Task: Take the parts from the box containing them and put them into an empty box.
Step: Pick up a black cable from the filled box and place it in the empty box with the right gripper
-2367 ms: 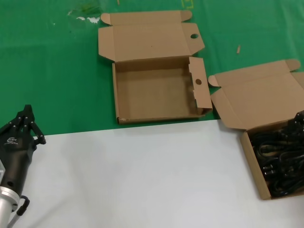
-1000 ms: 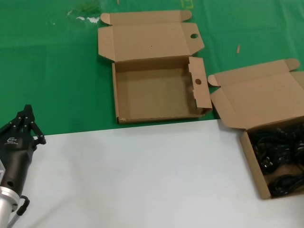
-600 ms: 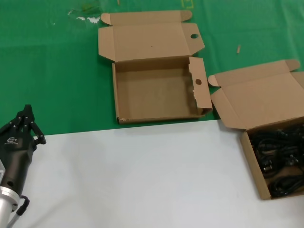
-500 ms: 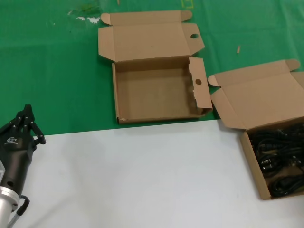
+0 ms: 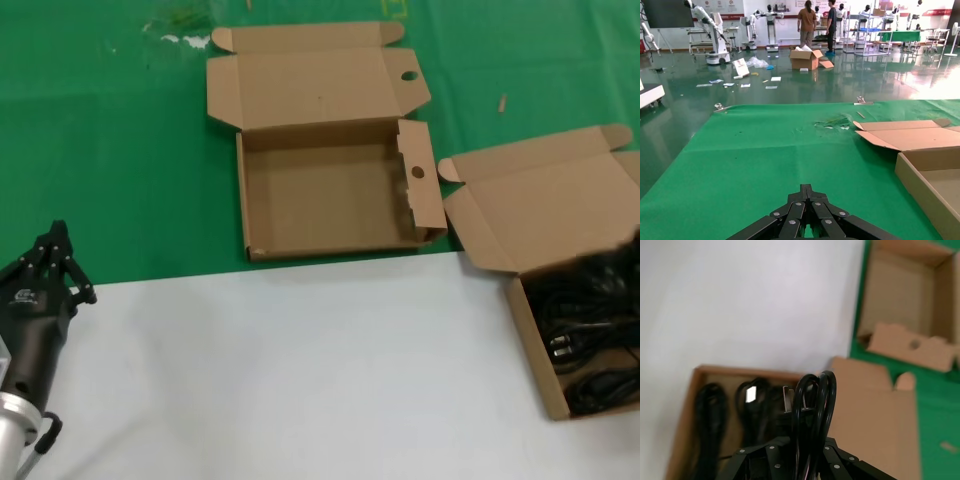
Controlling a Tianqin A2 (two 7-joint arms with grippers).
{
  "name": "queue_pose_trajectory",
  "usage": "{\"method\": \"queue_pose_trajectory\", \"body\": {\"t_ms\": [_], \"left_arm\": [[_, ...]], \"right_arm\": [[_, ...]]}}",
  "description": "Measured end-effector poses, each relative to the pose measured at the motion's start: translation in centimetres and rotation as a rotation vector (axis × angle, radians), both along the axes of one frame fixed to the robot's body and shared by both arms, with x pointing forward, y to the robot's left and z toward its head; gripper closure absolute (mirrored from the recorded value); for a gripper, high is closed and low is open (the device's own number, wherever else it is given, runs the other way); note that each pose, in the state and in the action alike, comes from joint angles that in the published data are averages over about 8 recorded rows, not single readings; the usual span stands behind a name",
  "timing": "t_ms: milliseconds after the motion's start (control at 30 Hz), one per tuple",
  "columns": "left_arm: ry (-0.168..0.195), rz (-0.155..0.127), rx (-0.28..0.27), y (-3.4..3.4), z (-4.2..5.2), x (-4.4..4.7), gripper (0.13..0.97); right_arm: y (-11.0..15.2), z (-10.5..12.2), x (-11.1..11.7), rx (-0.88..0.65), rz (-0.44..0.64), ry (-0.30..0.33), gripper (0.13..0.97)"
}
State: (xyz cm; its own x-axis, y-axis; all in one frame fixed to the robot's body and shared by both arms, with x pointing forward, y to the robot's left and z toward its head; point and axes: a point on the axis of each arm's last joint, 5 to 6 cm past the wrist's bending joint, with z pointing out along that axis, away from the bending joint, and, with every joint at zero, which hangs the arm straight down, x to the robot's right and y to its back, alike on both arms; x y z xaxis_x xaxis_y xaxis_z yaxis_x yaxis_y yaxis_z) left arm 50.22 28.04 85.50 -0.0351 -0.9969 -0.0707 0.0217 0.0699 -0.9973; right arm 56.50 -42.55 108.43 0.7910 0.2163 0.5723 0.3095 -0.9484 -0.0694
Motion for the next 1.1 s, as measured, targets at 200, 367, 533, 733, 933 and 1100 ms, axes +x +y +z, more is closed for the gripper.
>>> {"method": "queue_pose_trajectory", "body": {"t_ms": [200,367,533,733,933,1100], "left_arm": [[0.0,0.0,0.0,0.0,0.0,0.0,0.957],[0.0,0.0,0.0,0.0,0.0,0.0,0.957],[0.0,0.0,0.0,0.0,0.0,0.0,0.957],[0.0,0.0,0.0,0.0,0.0,0.0,0.957],[0.0,0.0,0.0,0.0,0.0,0.0,0.957],[0.0,0.0,0.0,0.0,0.0,0.0,0.957]], "right_arm": [[3.9,3.0,1.8,0.029,0.032,-0.059,0.948],[7.7,4.4,3.7,0.056,0.075,-0.101,0.948],[11.5,4.7,5.8,0.075,0.121,-0.126,0.948],[15.9,4.5,8.5,0.091,0.171,-0.145,0.948],[20.1,3.6,11.1,0.116,0.213,-0.162,0.948],[23.1,2.2,13.1,0.136,0.235,-0.176,0.948]]}}
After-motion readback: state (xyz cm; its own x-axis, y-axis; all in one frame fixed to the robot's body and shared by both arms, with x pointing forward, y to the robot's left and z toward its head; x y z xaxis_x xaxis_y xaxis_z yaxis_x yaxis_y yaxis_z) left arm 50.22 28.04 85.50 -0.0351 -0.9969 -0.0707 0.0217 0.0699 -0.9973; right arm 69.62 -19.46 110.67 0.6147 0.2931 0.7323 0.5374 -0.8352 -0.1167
